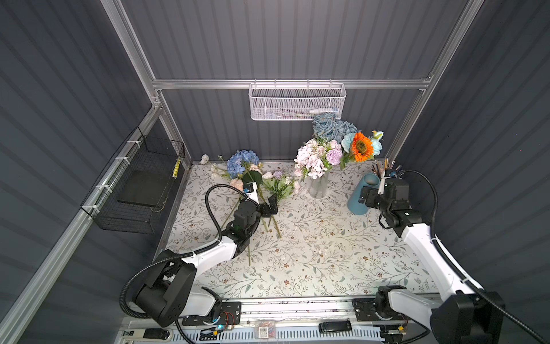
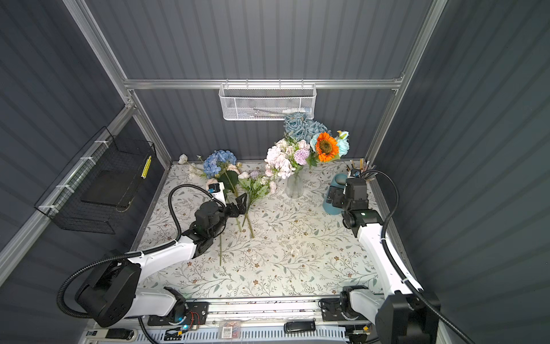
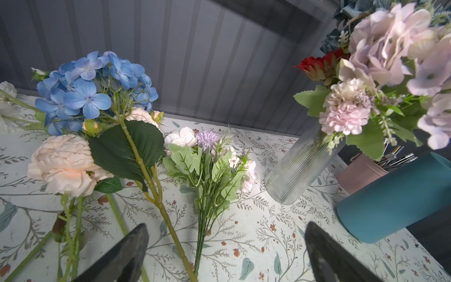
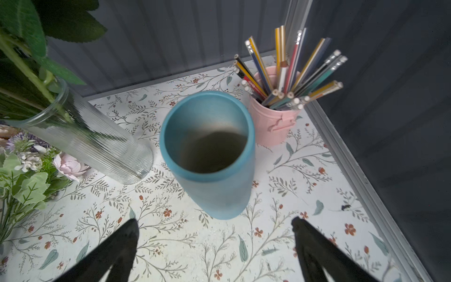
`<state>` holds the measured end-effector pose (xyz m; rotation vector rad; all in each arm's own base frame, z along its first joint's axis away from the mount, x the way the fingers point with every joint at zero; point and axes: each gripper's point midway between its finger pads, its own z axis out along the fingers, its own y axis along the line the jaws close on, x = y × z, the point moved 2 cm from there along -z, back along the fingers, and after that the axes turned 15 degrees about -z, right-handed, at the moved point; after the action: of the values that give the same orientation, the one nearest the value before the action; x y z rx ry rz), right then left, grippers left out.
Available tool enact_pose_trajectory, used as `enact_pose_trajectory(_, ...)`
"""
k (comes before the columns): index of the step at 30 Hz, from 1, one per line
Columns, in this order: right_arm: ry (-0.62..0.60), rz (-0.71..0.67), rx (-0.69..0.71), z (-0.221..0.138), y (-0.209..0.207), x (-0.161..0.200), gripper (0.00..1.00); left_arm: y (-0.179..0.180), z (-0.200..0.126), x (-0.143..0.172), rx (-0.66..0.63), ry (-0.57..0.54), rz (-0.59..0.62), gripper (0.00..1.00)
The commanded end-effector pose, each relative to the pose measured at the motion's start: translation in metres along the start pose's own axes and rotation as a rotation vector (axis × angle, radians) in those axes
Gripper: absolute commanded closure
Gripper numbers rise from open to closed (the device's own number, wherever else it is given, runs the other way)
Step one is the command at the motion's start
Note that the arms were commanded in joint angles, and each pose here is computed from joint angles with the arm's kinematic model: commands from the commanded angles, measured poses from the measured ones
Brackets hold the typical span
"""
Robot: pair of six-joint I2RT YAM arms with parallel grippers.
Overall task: Arrange flowers in a vase
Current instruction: Pick up the vase from the top-right of the table.
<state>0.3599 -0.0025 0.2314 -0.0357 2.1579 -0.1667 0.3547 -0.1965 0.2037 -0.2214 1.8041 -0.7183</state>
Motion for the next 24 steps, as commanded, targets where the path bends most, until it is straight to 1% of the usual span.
enact_pose_trajectory(1,-0.031,-0.020,-0.022,0.015,0.000,-0.019,0.01,-0.002,-0.001,-0.011,-0.008,-0.023,0.000,0.00)
enact_pose_trajectory(5,-0.032,-0.024,-0.040,0.034,0.001,-0.028,0.01,0.001,-0.001,-0.009,-0.020,-0.021,0.003,0.00)
enact_pose_trajectory(11,-0.025,-0.029,-0.033,0.053,0.002,-0.029,0.01,0.003,-0.003,-0.011,-0.032,-0.031,0.007,0.00)
enact_pose_trajectory(12,-0.025,-0.028,-0.036,0.055,0.003,-0.028,0.03,0.003,-0.003,-0.012,-0.035,-0.032,0.008,0.00)
enact_pose_trajectory(14,-0.020,-0.025,-0.034,0.058,0.003,-0.026,0.07,0.003,-0.003,-0.013,-0.039,-0.036,0.009,0.00)
enact_pose_trajectory(19,-0.013,-0.035,-0.018,0.066,0.002,-0.019,0.23,0.004,-0.004,-0.014,-0.045,-0.041,0.005,0.00)
enact_pose_trajectory(24,-0.008,-0.044,-0.020,0.069,0.003,-0.015,0.35,0.006,-0.006,-0.014,-0.048,-0.046,-0.005,0.00)
